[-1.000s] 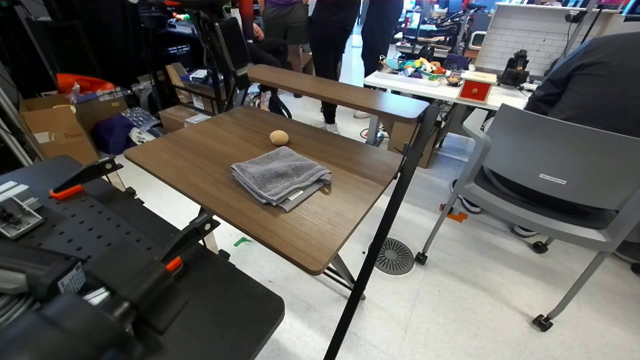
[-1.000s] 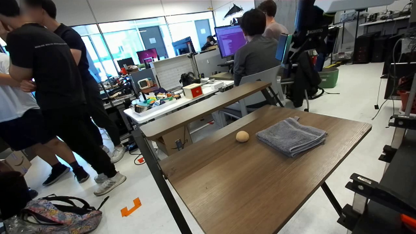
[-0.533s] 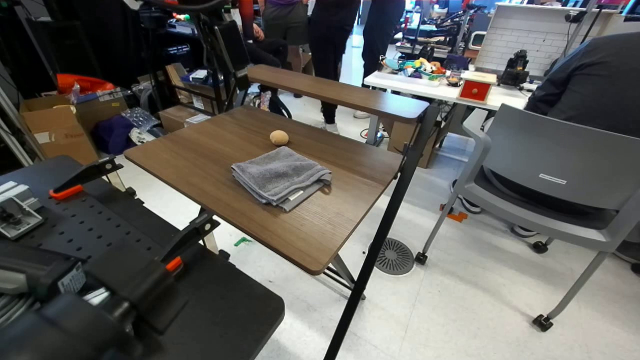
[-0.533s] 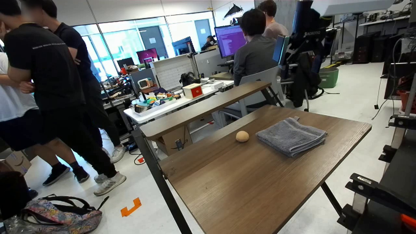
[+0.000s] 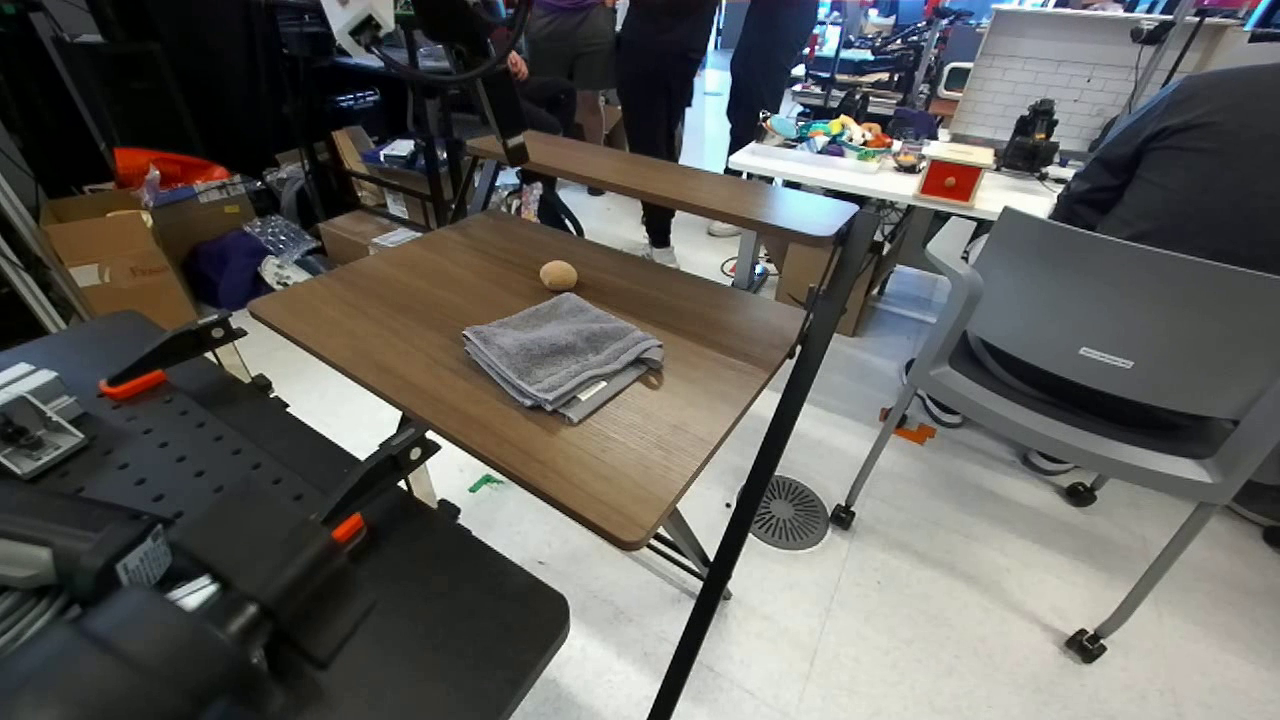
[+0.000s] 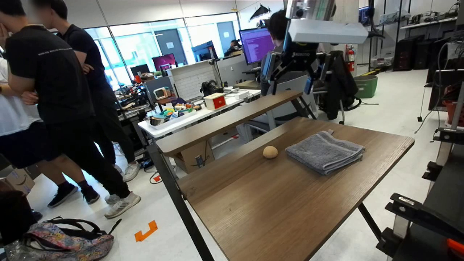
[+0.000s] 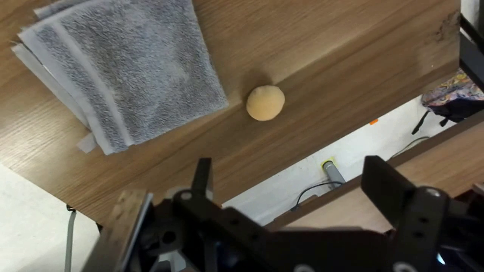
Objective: Move the ball to the right and use the cloth to wipe the table
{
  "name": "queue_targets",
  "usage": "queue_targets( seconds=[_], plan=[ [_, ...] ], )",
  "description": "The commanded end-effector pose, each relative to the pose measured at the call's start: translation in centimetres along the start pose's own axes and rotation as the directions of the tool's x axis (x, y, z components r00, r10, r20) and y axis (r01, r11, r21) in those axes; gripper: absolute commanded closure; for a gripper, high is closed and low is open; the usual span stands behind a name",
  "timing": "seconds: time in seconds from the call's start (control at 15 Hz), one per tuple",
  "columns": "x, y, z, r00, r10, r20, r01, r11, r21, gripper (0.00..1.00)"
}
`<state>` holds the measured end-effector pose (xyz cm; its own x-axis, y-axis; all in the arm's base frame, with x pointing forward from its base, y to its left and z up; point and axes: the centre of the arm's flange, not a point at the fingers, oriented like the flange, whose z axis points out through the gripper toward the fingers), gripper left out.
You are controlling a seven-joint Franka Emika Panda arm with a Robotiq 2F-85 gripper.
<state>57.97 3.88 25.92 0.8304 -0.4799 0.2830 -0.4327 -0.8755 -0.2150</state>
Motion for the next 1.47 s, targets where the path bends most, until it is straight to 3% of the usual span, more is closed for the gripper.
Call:
queue_targets(
  seconds=[0.0,0.27,0.47,0.8,1.4],
  plan=[
    [4.6,-3.6,3.8,0.999,0.013,-0.048,-0.015,1.000,-0.027,0.00],
    [7.1,-4.8,8.8,0.997,-0.013,-0.073,0.004,0.992,-0.124,0.00],
    [6.9,-5.1,12.4,0.999,-0.013,-0.037,0.007,0.986,-0.167,0.00],
    [5.0,-5.8,17.9,1.000,-0.001,-0.010,0.000,0.992,-0.126,0.00],
    [4.0,-6.6,23.3,1.000,0.014,0.006,-0.013,0.988,-0.156,0.00]
  ],
)
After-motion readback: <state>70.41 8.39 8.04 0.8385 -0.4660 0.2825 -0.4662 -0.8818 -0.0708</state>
